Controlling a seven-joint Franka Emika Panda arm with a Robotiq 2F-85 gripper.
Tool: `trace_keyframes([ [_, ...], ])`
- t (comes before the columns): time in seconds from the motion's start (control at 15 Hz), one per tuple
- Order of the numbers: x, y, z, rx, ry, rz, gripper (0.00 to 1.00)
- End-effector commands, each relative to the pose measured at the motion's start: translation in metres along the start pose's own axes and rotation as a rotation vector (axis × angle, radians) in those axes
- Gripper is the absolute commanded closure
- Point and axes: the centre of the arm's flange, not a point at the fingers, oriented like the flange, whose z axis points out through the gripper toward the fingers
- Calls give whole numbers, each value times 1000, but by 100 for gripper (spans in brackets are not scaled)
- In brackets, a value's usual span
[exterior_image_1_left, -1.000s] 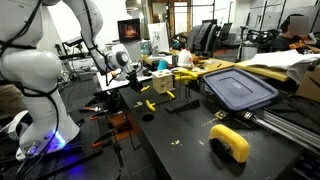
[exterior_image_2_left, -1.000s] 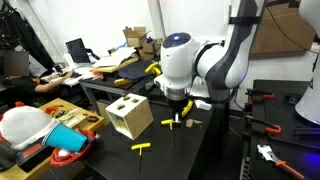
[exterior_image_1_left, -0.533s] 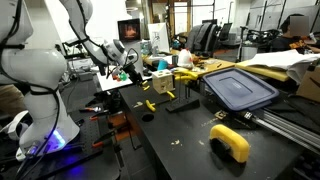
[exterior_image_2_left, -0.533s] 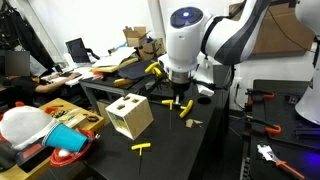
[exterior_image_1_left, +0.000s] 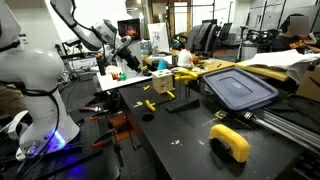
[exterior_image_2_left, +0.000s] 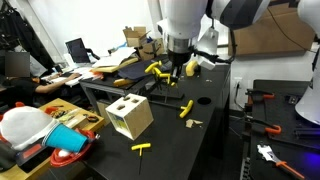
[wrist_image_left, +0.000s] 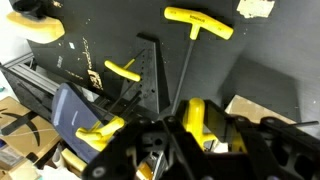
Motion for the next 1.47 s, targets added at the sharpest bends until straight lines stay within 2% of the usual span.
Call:
trace_keyframes([
  [0.0, -1, 28, -43, 67, 19, 35, 94],
  [0.27, 15, 34, -62, 88, 49, 48, 94],
  [0.53, 40, 32, -71, 115, 32, 24, 94],
  [0.93, 86, 18, -95, 103, 21, 8, 94],
  [1.4, 156, -15, -94, 275, -112, -50, 94],
])
